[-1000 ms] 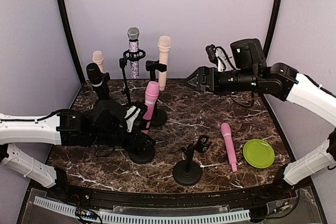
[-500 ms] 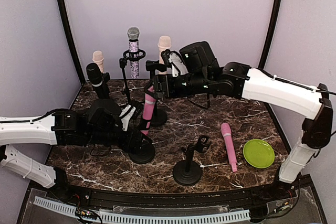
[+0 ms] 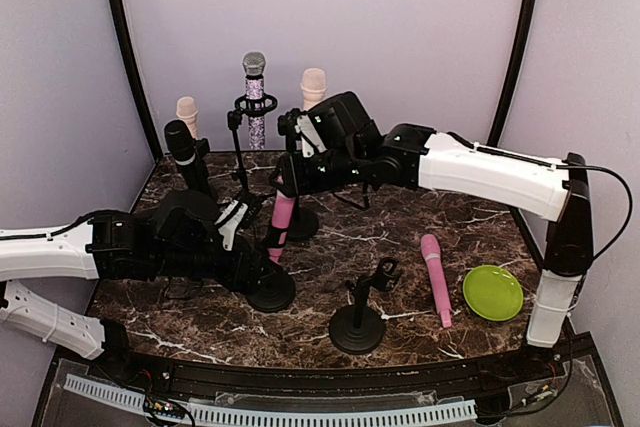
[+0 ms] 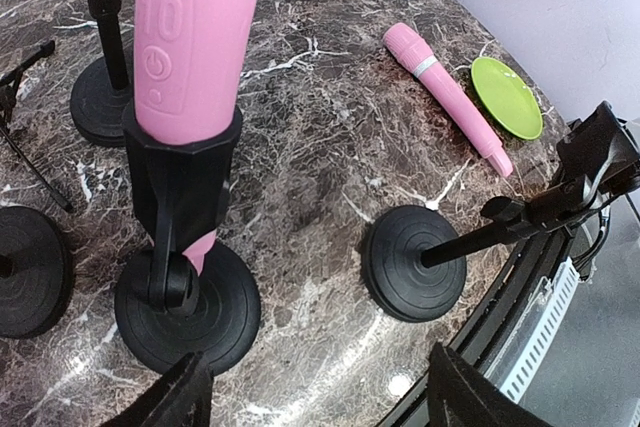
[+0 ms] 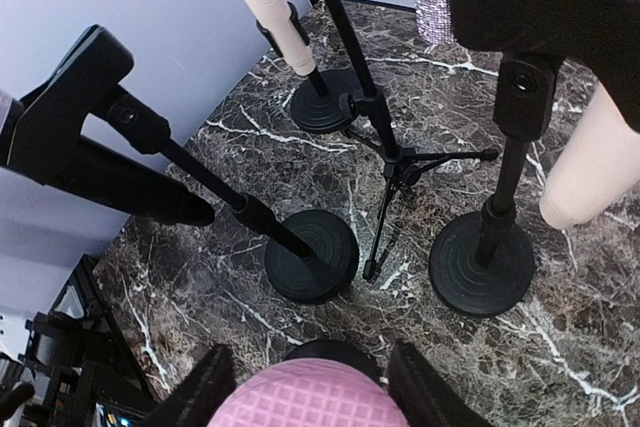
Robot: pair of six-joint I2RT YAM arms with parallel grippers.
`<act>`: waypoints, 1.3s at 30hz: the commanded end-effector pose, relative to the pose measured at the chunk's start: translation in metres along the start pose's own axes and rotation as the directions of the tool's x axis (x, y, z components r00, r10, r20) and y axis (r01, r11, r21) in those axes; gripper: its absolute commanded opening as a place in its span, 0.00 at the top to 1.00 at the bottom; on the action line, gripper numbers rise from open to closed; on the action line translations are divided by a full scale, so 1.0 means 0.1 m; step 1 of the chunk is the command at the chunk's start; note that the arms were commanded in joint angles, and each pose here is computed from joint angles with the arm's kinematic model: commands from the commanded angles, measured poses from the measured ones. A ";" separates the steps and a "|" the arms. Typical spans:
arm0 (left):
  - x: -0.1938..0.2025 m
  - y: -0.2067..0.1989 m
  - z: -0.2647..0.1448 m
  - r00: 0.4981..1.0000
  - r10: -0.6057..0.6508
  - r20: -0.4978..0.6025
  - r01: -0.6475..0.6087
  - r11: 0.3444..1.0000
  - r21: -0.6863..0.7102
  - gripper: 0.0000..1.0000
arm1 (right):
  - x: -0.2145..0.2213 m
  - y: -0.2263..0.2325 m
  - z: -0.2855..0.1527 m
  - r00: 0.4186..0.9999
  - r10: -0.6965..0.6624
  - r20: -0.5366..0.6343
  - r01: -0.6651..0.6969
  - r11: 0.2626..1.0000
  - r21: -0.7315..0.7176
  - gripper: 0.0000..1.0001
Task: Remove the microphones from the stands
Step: Pick up the microphone stand with the microphone from the center of the board, then hold the microphone stand with the microphone at the center of the board.
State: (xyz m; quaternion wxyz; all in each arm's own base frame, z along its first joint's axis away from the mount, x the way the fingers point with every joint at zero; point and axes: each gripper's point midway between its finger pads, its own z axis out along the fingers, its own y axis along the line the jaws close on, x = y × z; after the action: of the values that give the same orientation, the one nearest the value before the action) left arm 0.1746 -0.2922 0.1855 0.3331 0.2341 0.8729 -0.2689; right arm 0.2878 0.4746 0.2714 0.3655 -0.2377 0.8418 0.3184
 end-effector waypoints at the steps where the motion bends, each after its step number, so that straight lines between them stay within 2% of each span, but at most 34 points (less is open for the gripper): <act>1: 0.06 0.06 -0.02 1.000 -0.018 -0.013 0.018 1.000 -0.010 0.24 | -0.20 0.06 -0.13 0.998 -0.006 0.063 0.005 1.000 0.015 0.60; 5: 0.06 0.08 -0.02 1.000 -0.021 -0.011 0.021 1.000 -0.012 0.24 | -0.32 0.00 -0.35 0.993 -0.009 0.116 0.004 0.999 0.048 0.76; 10: 0.06 0.09 -0.03 1.000 -0.017 -0.009 0.017 1.000 -0.012 0.24 | -0.37 -0.10 -0.63 0.990 -0.026 0.141 0.012 0.995 0.097 0.82; 14: 0.06 0.10 -0.02 1.000 -0.013 -0.008 0.013 1.000 -0.016 0.24 | -0.29 -0.18 -0.80 0.992 -0.016 0.125 0.000 0.993 0.122 0.83; 18: 0.02 0.09 0.00 1.000 0.000 -0.002 0.000 1.000 -0.008 0.24 | -0.19 -0.14 -0.90 0.994 0.018 0.109 -0.026 0.997 0.067 0.83; 29: -0.06 -0.31 -0.09 0.991 0.129 0.033 -0.133 0.971 0.200 0.24 | -0.06 0.16 -0.98 0.989 0.104 0.109 -0.092 0.990 -0.111 0.84; 39: -0.03 -0.25 -0.21 0.984 0.175 0.046 -0.180 0.966 0.183 0.22 | 0.09 0.46 -0.87 0.992 0.077 0.099 -0.064 0.990 -0.126 0.84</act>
State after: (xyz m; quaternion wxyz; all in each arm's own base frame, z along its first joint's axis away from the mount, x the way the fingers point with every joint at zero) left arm 0.1559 -0.3070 0.2041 0.3338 0.3241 0.8234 -0.3247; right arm 0.2199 0.4197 0.2774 0.3412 -0.2357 0.8515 0.3209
